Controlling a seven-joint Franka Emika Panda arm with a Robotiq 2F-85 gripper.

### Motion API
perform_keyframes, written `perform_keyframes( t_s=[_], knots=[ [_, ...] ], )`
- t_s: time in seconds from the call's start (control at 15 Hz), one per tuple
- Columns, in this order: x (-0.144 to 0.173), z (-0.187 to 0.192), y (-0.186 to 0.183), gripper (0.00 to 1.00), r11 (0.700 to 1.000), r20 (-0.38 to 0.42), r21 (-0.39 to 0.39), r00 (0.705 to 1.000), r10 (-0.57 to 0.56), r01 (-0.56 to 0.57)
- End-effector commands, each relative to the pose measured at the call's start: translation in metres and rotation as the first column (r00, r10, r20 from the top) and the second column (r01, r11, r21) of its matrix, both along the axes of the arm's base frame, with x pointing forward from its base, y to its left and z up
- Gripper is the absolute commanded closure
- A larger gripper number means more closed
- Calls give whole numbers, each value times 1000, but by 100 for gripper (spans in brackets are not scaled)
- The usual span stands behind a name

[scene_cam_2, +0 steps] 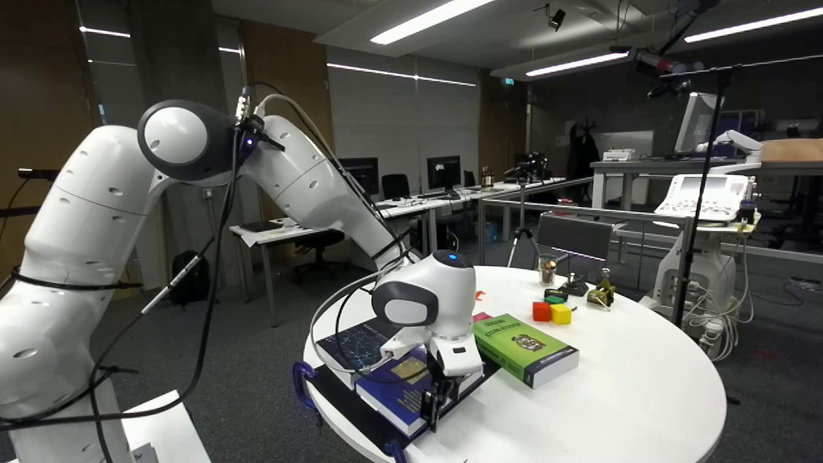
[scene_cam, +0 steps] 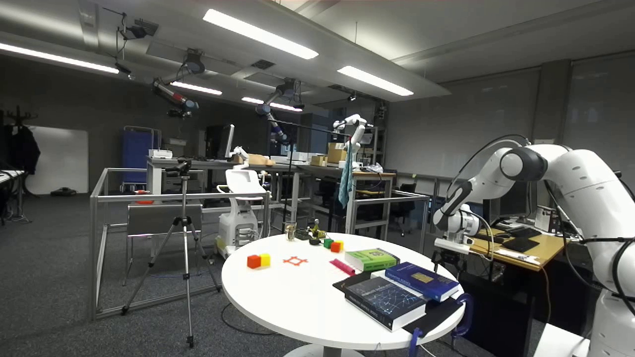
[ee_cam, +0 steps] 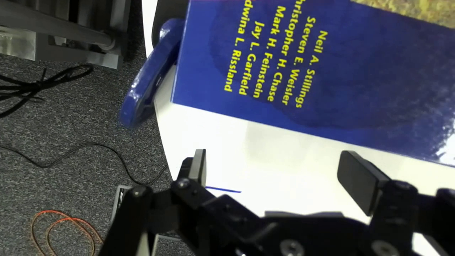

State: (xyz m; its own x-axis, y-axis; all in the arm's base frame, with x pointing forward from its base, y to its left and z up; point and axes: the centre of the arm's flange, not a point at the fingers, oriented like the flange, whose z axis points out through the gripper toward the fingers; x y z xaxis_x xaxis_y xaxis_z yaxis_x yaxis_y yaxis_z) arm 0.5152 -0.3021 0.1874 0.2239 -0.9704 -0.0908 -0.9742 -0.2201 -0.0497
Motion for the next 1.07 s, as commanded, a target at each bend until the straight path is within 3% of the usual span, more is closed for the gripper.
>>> perform_keyframes(
  t_s=[0.0,0.2,0.33,0.73,1.0],
  knots=[
    [-6,37,-9,0,998,29,-19,997,-66,67],
    [0,65,-20,0,983,48,-22,982,-182,183],
    [6,88,-29,0,950,55,-28,949,-309,311],
    [25,140,-53,0,793,0,14,793,-609,609],
    [36,162,-67,0,682,-106,39,681,-724,731]
  ],
)
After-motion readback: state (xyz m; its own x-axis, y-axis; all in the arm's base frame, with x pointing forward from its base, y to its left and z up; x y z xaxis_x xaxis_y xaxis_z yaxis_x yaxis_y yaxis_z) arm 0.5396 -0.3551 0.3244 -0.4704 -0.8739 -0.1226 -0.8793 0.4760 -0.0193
